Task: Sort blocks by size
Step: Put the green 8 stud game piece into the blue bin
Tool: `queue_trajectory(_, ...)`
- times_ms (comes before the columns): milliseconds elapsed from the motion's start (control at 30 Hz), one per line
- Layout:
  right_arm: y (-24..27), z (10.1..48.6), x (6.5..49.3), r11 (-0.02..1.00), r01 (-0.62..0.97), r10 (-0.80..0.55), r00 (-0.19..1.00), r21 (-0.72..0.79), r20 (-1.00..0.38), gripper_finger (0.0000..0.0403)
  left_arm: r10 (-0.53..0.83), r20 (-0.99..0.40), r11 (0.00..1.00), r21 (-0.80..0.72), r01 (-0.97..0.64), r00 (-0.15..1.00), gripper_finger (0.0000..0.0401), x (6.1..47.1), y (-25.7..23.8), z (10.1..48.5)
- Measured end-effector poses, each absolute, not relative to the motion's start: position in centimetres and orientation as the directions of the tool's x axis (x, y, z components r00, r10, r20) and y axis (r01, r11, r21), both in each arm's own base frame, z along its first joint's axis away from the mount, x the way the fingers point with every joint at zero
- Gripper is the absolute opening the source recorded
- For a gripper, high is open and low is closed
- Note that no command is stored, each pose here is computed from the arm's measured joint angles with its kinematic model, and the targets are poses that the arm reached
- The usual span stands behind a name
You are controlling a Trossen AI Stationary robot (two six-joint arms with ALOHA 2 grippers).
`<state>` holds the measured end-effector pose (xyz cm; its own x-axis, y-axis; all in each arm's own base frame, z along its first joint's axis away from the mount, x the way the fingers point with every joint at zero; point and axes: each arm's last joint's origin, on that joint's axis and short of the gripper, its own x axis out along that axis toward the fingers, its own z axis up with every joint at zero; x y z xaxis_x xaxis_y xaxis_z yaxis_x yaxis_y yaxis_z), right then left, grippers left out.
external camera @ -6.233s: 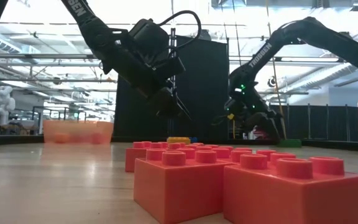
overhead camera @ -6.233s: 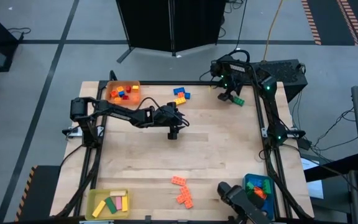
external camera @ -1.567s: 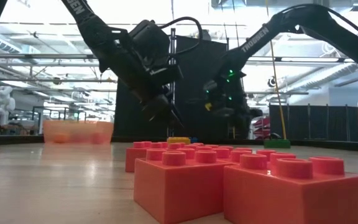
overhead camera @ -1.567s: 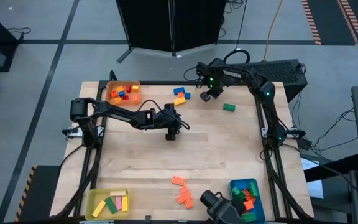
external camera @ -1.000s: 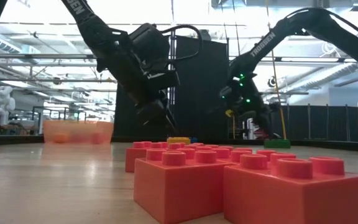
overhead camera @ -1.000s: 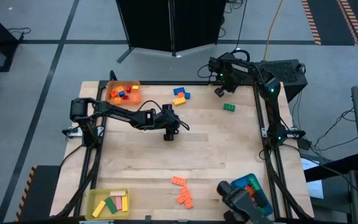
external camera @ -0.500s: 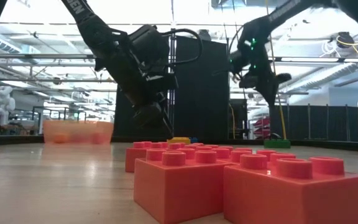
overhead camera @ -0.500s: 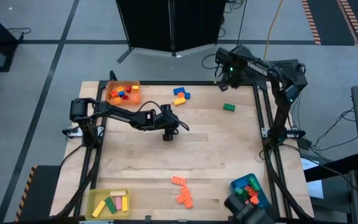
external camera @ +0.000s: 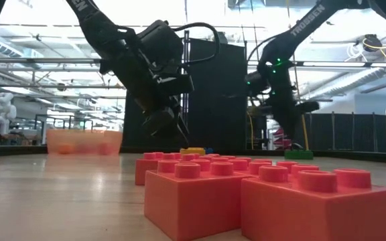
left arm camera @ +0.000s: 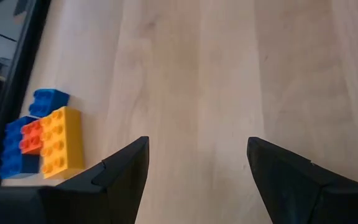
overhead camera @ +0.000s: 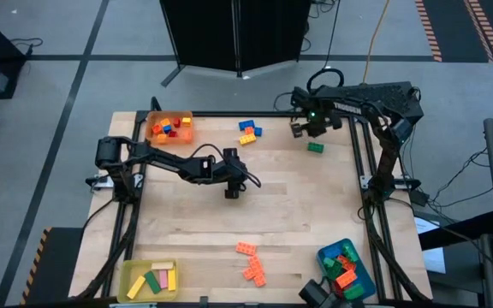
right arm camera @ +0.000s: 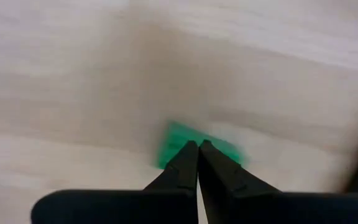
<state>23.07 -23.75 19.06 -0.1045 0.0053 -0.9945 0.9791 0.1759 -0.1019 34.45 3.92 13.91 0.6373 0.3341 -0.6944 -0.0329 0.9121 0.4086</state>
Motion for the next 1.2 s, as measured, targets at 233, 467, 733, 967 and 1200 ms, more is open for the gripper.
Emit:
queue_trajectory(233,-23.5,18.8,24.2,-0.039,0.998,-0.03,-0.055,-0.054,-0.998,0.0007,0.383,-0.693,0.889,0.456,-0.041,0.611,0.0272,34.3,4.1,13.8)
queue_trajectory(467,-22.7,18.1,24.1,-0.125,0.987,-0.016,-0.102,-0.1,-0.995,0.0001,0.382,-0.697,0.888,0.459,-0.032,0.607,0.0272,34.3,4.1,13.8)
queue_trajectory(733,-21.5,16.2,23.2,-0.157,0.979,0.08,-0.116,-0.128,-0.99,0.0001,0.38,-0.714,0.89,0.455,-0.023,0.588,0.0272,34.1,4.0,13.6)
queue_trajectory(967,-21.8,15.9,23.3,-0.171,0.982,0.063,-0.069,-0.079,-0.996,0.0001,0.38,-0.713,0.89,0.455,-0.024,0.589,0.0272,34.1,4.1,13.6)
queue_trajectory(1200,-21.1,16.1,25.3,-0.131,0.991,0.043,0.042,0.036,-0.998,0.0001,0.381,-0.711,0.889,0.458,-0.022,0.591,0.0272,34.1,4.1,13.7)
